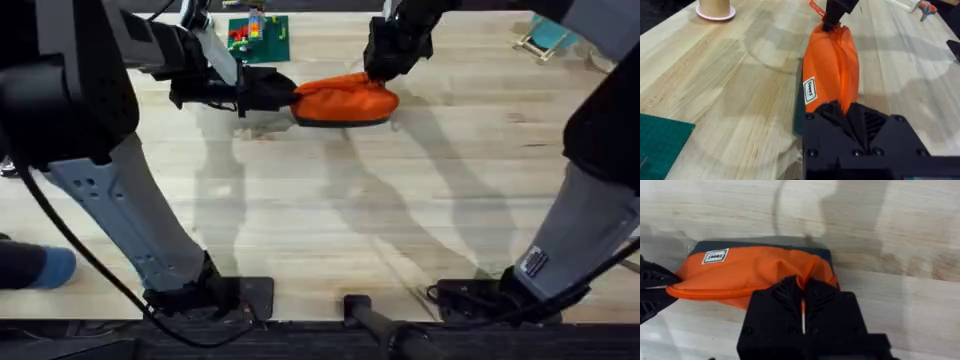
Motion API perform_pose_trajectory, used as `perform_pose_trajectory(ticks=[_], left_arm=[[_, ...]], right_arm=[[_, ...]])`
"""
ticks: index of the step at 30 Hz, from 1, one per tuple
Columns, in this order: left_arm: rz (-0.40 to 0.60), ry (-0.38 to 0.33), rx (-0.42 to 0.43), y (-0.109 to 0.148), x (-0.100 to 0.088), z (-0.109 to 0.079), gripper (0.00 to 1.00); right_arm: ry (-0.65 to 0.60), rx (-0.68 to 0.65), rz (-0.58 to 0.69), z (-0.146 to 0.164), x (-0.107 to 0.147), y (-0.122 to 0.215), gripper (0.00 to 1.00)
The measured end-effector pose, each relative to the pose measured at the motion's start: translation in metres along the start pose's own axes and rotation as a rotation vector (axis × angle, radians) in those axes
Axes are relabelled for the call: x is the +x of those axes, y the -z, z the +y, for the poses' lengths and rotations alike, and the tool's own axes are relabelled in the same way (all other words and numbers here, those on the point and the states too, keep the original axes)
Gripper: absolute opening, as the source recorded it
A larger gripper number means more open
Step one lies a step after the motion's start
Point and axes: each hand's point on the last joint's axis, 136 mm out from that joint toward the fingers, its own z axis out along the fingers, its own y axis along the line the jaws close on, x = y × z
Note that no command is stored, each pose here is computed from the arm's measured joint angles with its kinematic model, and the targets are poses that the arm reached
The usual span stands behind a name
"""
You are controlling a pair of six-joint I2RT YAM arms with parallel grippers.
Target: Unzip the bag, pick up the pens from the table one at a time and place them inside, then zip the bag closed.
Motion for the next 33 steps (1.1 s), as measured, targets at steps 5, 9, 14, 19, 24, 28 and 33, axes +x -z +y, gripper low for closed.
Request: perform_pose_trajectory(ticks=[5,9,14,19,24,28,33], left_arm=[[0.000,0.001,0.000,0.000,0.000,0.000,0.041],[0.000,0.004,0.000,0.000,0.000,0.000,0.041],[0.000,0.003,0.000,0.000,0.000,0.000,0.041],[0.000,0.003,0.002,0.000,0.000,0.000,0.041],[0.000,0.001,0.008,-0.003,0.000,-0.002,0.041],[0.000,0.003,0.009,-0.003,0.000,-0.002,0.042],[-0.002,0.005,0.010,-0.003,-0.001,-0.002,0.042]], right_arm=[[0.011,0.001,0.003,0.000,0.001,0.001,0.033],[0.023,0.014,0.016,-0.002,0.003,0.006,0.032],[0.050,0.040,0.035,-0.002,0.004,0.014,0.031],[0.085,0.061,0.030,-0.004,0.001,0.023,0.032],[0.100,0.111,0.055,-0.011,0.009,0.026,0.031],[0.107,0.166,0.066,-0.022,0.011,0.030,0.031],[0.079,0.180,0.087,-0.033,0.013,0.034,0.031]])
